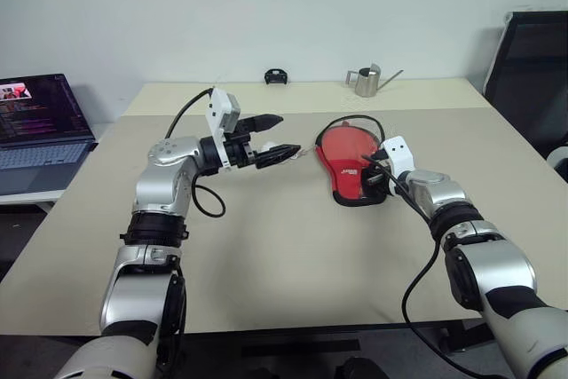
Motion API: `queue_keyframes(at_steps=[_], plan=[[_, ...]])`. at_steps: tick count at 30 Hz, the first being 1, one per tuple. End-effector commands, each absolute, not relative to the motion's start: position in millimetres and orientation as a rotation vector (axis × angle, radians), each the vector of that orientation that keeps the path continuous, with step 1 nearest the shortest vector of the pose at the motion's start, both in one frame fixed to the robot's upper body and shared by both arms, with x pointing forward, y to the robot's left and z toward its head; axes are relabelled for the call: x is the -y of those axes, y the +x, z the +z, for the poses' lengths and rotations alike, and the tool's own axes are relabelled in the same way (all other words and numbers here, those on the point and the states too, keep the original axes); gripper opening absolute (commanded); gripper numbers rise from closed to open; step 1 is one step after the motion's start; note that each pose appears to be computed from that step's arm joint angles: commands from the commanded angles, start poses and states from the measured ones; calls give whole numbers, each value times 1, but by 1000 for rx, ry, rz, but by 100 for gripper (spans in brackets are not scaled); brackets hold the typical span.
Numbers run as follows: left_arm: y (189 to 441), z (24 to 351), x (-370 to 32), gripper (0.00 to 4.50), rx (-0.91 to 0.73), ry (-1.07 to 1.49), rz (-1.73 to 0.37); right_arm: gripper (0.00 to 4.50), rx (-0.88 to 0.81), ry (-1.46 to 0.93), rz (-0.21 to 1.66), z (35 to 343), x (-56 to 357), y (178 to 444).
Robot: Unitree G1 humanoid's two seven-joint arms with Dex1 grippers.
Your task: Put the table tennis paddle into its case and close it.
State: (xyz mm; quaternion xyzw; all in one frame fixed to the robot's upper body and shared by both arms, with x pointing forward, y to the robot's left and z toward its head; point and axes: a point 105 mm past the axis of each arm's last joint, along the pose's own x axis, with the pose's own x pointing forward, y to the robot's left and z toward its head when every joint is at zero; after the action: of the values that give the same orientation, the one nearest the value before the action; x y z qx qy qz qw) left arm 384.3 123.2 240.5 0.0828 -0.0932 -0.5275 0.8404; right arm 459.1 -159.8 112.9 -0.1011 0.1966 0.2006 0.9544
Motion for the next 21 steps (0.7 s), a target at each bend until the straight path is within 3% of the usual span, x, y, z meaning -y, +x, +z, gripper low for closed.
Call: queue_keyframes(at_steps=[1, 14, 21], plan=[[380, 258, -132, 450, 262, 194, -1088, 1, -404, -204, 389, 112, 167, 459], [376, 249, -140, 450, 223, 203, -1092, 1, -457, -149, 399, 101, 160, 454], [363, 226, -166, 450, 95, 258, -1108, 1, -451, -91, 432, 121, 154, 454]])
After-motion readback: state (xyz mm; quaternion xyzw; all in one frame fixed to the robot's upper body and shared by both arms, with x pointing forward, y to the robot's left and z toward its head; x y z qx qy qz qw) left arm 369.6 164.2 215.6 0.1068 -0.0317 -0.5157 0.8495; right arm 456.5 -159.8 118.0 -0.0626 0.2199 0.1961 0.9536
